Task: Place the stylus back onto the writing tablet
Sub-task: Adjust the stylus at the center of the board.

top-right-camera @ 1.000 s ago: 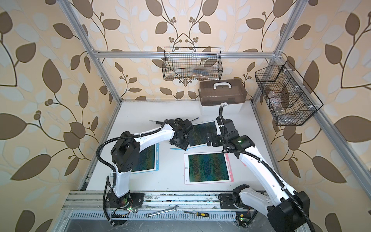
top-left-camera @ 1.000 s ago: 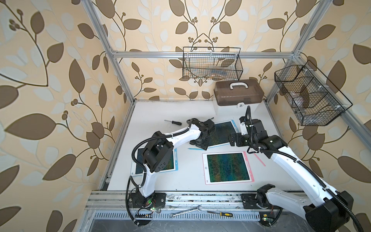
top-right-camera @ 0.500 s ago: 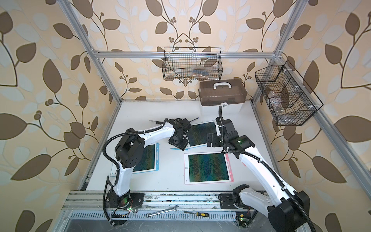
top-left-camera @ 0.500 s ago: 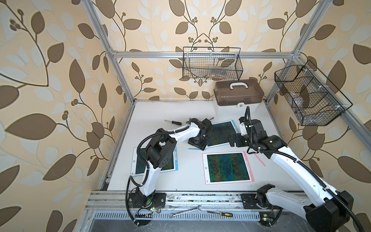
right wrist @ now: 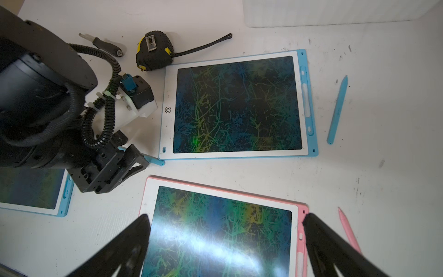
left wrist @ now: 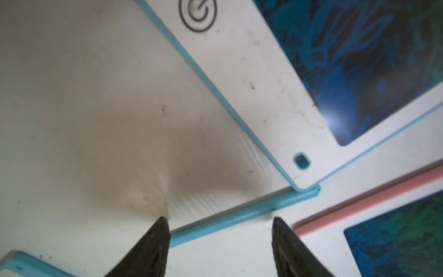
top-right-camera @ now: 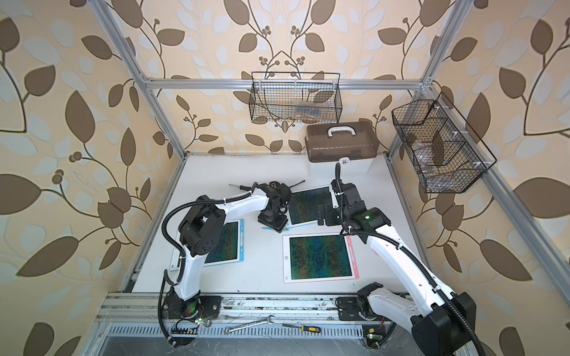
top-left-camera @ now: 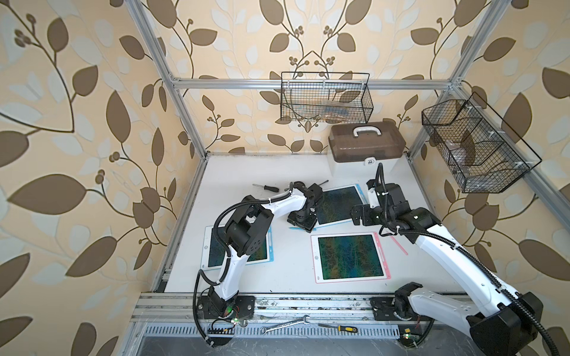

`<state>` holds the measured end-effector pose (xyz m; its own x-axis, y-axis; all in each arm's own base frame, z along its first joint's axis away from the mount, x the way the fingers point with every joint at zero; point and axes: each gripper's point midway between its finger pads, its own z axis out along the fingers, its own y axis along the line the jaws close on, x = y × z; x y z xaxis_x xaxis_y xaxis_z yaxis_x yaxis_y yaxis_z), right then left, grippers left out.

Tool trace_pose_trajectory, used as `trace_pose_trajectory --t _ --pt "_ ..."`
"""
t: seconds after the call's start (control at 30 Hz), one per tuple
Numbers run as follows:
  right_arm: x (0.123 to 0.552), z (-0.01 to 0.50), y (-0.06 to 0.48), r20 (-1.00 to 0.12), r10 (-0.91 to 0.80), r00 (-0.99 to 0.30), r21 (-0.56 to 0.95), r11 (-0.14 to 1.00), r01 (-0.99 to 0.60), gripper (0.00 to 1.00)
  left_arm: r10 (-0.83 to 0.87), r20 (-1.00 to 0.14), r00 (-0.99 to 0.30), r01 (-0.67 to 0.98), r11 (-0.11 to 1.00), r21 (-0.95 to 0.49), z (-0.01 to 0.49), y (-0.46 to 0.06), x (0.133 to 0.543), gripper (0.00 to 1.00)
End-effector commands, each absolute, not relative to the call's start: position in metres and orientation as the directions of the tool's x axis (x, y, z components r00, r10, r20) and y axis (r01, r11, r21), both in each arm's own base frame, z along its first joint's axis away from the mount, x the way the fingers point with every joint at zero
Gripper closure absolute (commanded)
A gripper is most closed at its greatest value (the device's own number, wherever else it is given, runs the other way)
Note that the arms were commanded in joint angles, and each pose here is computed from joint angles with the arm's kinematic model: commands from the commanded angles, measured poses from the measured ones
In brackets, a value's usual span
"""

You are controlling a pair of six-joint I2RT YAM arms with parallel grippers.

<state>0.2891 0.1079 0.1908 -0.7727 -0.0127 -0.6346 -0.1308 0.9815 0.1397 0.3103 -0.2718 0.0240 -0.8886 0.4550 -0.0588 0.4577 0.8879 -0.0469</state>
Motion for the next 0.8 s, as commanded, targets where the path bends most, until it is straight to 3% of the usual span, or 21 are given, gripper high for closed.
trace_pose_trajectory --t 0.0,0.43,0.77 --pt "0.286 0.180 0.105 -0.614 -0.025 -0.789 0.118 0.985 -0.123 0.00 0.481 -0.019 -0.877 0.481 0.874 -0.071 0.021 -0.271 0.299 0.33" --pt "0.287 0.182 0.104 -0.617 -0.024 -0.787 0.114 0.986 -0.120 0.00 0.459 0.010 -0.888 0.459 0.888 -0.042 0.015 -0.259 0.290 0.46" --pt "0.289 0.182 0.101 -0.616 -0.015 -0.788 0.116 0.987 -0.109 0.00 0.417 0.034 -0.908 0.416 0.908 -0.039 0.009 -0.248 0.269 0.63"
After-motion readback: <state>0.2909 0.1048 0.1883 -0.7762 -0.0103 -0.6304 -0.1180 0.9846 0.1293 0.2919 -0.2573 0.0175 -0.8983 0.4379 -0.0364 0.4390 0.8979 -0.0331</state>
